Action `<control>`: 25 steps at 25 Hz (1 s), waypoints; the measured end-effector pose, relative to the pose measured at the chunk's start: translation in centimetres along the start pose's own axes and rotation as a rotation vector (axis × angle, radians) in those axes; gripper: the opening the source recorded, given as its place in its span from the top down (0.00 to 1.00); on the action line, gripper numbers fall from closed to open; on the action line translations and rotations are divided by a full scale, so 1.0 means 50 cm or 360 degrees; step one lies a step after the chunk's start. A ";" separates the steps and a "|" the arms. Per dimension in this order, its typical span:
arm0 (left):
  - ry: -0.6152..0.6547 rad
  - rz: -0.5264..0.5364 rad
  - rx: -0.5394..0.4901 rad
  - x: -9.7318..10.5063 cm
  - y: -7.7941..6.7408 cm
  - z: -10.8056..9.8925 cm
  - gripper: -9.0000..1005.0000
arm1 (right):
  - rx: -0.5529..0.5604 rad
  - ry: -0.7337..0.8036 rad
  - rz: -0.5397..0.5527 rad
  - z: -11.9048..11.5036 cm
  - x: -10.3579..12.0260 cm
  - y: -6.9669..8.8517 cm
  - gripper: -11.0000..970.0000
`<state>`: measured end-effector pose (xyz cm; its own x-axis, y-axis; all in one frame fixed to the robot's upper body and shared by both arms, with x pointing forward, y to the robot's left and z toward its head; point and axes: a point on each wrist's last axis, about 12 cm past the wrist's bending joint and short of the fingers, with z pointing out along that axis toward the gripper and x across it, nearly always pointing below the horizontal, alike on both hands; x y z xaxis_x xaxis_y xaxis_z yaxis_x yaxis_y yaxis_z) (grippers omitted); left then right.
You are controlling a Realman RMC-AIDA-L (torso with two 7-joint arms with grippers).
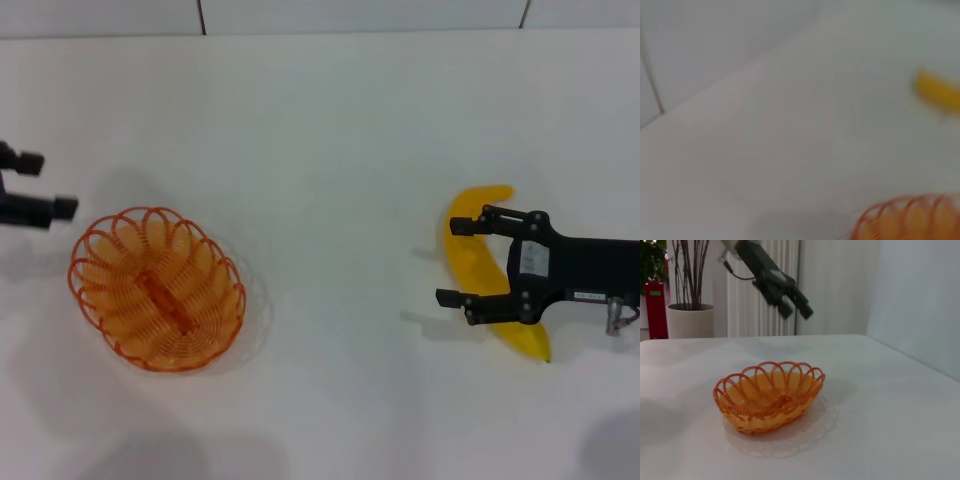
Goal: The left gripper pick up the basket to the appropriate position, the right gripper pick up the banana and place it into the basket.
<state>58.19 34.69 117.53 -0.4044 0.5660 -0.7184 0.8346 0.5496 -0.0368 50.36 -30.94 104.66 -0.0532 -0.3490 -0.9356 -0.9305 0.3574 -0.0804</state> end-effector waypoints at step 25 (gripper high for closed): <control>0.0528 0.0501 0.0015 -0.106 -0.029 0.204 0.26 | -0.0007 0.0004 0.0002 0.006 -0.005 -0.006 0.09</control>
<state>62.94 24.61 114.31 -0.2274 0.8714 -0.4346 0.9388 0.3148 0.1400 50.75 -30.69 104.81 -0.0551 -0.3508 -0.9348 -0.9320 0.3541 -0.0779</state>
